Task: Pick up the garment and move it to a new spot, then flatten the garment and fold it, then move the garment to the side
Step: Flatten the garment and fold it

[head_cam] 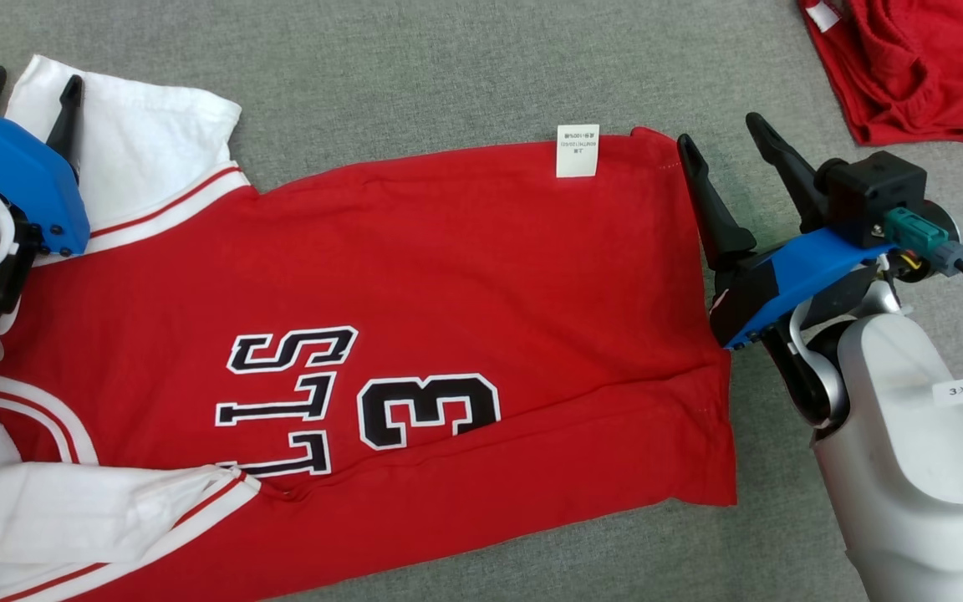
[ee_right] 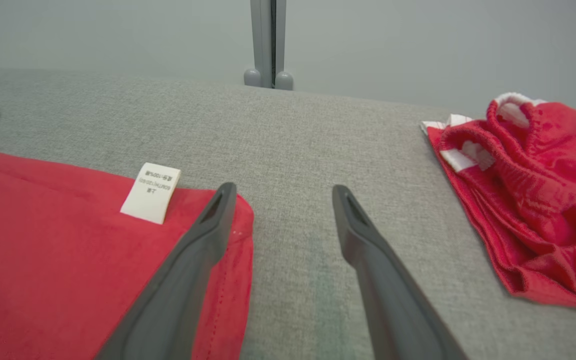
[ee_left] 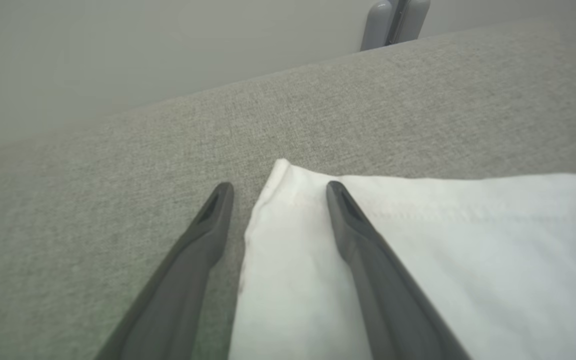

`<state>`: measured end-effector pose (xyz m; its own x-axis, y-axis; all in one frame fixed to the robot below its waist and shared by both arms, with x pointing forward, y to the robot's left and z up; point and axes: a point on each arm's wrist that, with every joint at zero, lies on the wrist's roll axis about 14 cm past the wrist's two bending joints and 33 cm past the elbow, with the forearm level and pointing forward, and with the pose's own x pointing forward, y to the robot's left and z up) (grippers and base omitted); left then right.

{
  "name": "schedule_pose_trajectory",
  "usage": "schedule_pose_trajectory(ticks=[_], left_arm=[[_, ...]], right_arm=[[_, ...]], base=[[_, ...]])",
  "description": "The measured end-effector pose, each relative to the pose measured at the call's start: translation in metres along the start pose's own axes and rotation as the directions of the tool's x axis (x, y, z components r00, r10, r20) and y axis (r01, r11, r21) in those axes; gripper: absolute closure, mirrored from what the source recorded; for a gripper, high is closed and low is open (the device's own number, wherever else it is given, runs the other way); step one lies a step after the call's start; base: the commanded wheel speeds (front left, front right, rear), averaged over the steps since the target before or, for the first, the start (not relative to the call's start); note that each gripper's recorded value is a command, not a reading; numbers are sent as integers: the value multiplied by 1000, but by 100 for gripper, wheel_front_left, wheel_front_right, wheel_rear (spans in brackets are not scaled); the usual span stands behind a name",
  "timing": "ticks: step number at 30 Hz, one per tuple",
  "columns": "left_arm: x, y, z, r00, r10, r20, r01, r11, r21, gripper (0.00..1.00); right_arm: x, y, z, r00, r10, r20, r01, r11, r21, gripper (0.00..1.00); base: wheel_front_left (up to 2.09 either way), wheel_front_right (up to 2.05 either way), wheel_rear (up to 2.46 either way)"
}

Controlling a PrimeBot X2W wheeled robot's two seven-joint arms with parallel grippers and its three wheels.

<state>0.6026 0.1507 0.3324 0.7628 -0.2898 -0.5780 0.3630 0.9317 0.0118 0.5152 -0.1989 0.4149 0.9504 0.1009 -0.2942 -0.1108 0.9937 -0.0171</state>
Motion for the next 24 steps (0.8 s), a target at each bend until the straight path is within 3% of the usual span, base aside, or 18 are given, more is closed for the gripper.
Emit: schedule_pose_trajectory(ticks=[8,9,10,11,24], left_arm=[[5,-7,-3,1000,-13,-18,12,998,-67,0],[5,-8,-3,1000,-16,-20,15,998,-60,42],[5,-9,-3,1000,-20,-22,19,998,-58,62],[5,-11,-3,999,-25,-26,23,998,-64,100],[-8,-14,16,997,-42,64,43,999,-24,100]], right_arm=[[2,4,-4,1000,13,-15,-13,1000,2,0],[2,4,-3,1000,14,-13,-14,1000,-1,0],[2,4,-2,1000,16,-13,-16,1000,-3,0],[2,4,-2,1000,16,-13,-16,1000,-5,0],[7,16,-20,993,61,-101,-58,998,36,0]], base=[[0,0,0],[0,0,0],[0,0,0],[0,0,0],[0,0,0]])
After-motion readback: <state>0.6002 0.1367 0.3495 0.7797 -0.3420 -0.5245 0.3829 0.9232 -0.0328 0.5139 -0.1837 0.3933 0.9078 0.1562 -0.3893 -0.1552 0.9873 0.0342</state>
